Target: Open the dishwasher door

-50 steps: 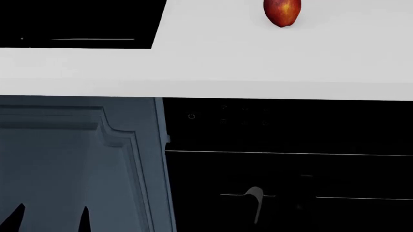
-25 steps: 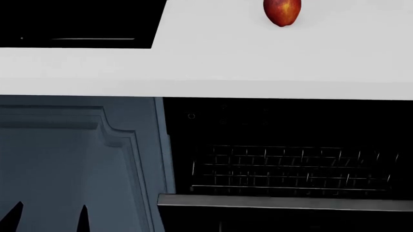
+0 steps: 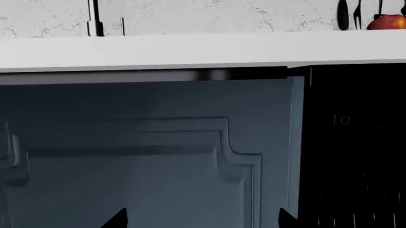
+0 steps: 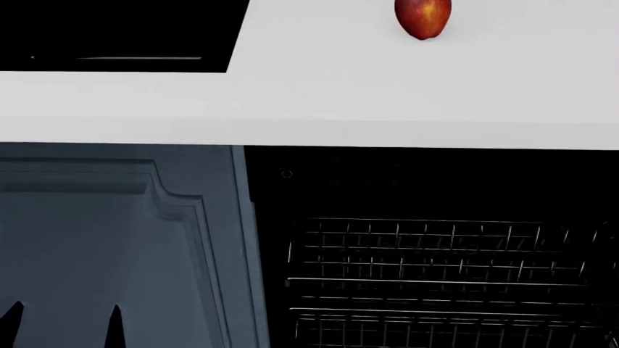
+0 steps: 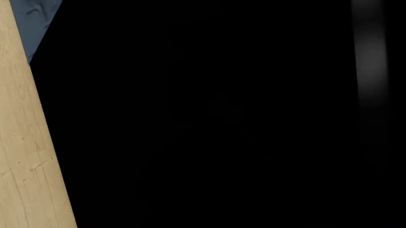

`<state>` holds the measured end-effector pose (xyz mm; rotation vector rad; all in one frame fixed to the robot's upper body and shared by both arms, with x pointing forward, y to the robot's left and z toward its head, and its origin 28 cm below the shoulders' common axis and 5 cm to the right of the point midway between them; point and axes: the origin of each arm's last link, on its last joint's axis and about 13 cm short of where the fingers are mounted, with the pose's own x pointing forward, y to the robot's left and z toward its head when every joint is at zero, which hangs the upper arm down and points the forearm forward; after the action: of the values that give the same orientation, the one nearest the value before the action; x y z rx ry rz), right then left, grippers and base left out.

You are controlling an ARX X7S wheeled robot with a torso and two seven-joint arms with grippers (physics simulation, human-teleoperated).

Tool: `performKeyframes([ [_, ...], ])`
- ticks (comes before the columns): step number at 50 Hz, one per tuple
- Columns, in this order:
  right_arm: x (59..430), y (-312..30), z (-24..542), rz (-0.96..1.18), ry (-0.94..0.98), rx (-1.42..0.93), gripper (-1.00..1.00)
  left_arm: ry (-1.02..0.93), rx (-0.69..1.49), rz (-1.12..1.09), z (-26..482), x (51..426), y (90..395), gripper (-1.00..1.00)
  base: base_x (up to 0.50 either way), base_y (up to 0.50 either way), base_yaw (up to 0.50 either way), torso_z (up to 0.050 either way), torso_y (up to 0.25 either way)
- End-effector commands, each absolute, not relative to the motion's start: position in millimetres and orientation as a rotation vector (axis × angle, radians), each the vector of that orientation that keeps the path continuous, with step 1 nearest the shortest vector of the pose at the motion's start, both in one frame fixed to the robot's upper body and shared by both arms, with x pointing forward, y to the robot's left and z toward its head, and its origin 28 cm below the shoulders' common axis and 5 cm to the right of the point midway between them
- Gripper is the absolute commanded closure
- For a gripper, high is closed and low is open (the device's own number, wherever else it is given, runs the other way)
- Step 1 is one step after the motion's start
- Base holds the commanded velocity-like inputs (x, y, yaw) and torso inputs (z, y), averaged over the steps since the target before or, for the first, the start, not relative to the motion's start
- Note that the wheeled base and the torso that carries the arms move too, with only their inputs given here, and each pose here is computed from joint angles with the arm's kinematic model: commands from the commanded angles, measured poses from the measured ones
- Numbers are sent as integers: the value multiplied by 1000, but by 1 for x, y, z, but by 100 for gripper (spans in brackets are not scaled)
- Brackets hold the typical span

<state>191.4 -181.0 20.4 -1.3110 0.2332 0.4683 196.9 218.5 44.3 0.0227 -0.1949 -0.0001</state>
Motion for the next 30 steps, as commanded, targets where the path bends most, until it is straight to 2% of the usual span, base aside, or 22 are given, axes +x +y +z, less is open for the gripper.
performKeyframes([
  [1, 173, -162, 16, 477, 123, -1245, 100, -204, 30, 21, 48, 195, 224, -100, 0, 0, 0, 0, 11],
  [12, 147, -161, -2, 501, 157, -1229, 100, -210, 33, 25, 50, 193, 225, -100, -1, 0, 1, 1, 1],
  [25, 103, -159, -25, 550, 208, -1181, 100, -212, 44, 22, 53, 195, 225, -100, 0, 0, 1, 1, 0],
  [30, 75, -160, -27, 556, 216, -1174, 100, -212, 45, 20, 53, 196, 224, -100, 0, 1, 1, 0, 0],
])
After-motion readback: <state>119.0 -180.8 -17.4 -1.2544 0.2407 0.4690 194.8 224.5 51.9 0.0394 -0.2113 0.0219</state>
